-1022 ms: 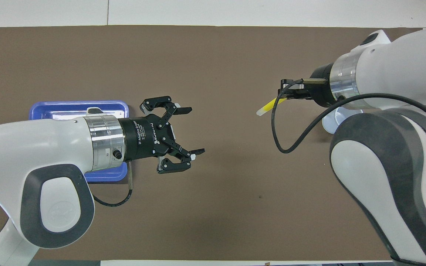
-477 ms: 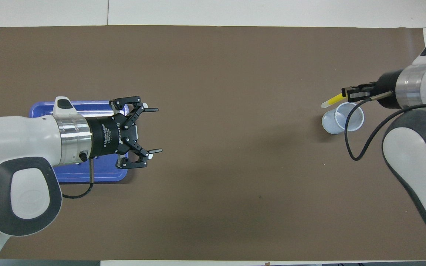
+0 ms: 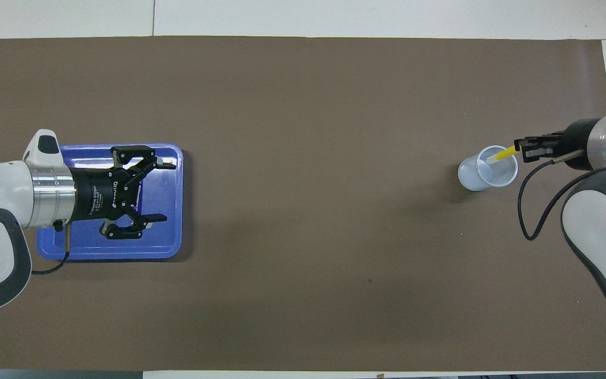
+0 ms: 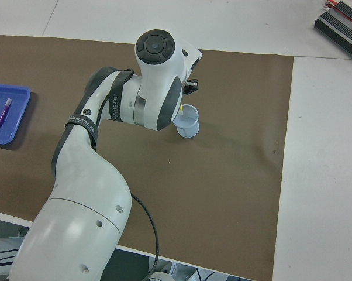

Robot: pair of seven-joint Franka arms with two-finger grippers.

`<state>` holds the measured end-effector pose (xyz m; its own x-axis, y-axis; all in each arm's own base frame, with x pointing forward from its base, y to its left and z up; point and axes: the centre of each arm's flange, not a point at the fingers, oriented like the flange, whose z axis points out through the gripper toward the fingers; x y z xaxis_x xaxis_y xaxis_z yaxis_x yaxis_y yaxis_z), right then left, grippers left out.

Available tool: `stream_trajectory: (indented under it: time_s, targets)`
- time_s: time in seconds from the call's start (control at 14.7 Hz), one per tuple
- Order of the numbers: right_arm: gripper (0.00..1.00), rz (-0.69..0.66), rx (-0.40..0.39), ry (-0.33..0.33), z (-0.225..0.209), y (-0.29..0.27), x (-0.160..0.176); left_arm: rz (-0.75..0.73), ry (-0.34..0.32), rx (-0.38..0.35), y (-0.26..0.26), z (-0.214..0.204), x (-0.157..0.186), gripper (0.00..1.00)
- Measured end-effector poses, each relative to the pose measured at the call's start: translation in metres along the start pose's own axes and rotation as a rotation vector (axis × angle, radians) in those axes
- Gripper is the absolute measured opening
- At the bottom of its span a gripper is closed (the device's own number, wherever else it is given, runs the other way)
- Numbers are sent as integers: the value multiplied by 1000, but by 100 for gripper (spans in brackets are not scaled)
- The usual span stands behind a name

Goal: Transfer and insert pens with both arms
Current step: 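Carry the yellow pen to the cup while the left gripper withdraws, then insert the yellow pen into the cup and open the right gripper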

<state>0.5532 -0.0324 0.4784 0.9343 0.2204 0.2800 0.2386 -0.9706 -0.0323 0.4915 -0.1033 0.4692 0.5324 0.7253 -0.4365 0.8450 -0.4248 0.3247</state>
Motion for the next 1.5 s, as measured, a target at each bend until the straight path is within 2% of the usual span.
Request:
stream_trajectory:
  time_s: [0.27,0.61,0.89,1.02,1.09,1.16,1.23,1.29,1.5]
  targets:
    - [17,0,-17,13,28,4,-18,302,81,138,-22,7,52,100]
    - [17,4,-13,-14,54,4,-27,736,119,354,-43,26,106,100]
    - [17,-28,-34,-47,66,5,-29,916,160,454,-47,52,138,98]
    - [17,-33,-37,-52,68,6,-29,975,165,478,-52,61,154,96]
    - [17,-34,-37,-53,68,6,-29,994,158,485,-55,63,161,90]
    - [17,-34,-37,-53,68,6,-29,1005,156,488,-57,65,165,89]
    - [17,-34,-37,-53,68,6,-29,1009,153,491,-58,68,168,81]
    - [20,-34,-37,-53,68,6,-29,1010,152,493,-59,70,169,78]
    - [56,-34,-38,-50,68,6,-29,1013,155,494,-59,75,173,73]
